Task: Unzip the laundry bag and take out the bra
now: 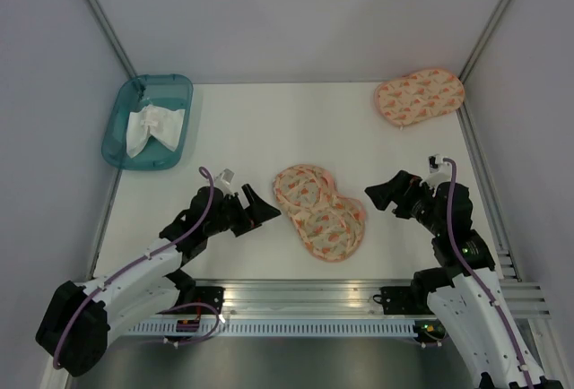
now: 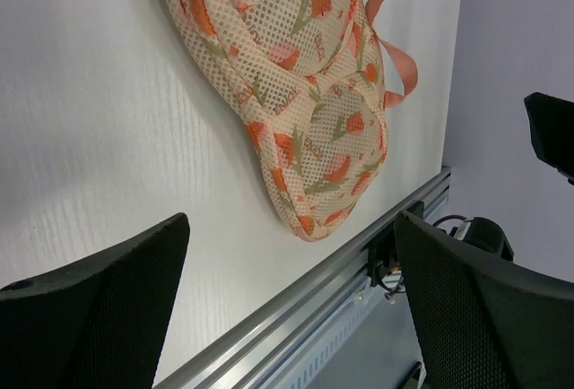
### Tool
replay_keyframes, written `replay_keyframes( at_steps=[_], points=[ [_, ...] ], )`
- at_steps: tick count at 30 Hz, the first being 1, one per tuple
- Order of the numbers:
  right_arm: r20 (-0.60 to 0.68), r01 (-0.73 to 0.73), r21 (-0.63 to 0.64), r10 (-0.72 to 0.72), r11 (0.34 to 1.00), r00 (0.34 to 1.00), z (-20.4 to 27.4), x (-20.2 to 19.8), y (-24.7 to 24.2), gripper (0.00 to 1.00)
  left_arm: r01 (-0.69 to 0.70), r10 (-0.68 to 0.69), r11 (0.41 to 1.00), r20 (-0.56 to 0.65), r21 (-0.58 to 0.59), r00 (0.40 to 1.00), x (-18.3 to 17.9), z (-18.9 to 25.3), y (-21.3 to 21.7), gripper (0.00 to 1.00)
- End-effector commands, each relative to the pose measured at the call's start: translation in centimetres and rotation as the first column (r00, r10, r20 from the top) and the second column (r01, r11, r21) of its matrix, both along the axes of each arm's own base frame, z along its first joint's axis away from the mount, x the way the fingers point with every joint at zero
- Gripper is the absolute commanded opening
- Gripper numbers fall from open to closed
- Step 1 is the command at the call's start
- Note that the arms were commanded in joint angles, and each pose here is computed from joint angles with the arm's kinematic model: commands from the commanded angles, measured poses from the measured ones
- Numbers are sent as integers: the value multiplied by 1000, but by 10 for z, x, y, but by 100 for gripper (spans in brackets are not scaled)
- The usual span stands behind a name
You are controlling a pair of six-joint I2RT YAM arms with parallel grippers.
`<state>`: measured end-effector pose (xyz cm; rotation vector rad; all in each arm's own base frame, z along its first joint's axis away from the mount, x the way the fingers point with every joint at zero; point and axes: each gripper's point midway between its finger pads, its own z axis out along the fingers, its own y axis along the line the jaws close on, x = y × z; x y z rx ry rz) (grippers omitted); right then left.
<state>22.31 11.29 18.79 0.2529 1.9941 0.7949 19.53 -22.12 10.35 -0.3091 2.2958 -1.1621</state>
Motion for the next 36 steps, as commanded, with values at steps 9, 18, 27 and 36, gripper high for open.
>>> replay_keyframes(
  at_steps=[9,18,27,36],
  points=[
    [-12,-29,-11,29,1000,1000,-8,-1,5,98,41,-43,993,-11,-110,999,27,6,-36,100],
    [-18,-38,-21,37,999,999,-11,-1,8,98,-25,17,996,-96,-81,995,69,-18,-57,98],
    [-11,-35,-33,35,999,999,-6,-1,8,98,-34,31,999,-267,-4,963,82,-76,-70,88],
    [-16,-41,-26,40,999,999,-12,-1,10,98,-7,-5,998,-213,-59,977,99,-85,-86,26]
  ],
)
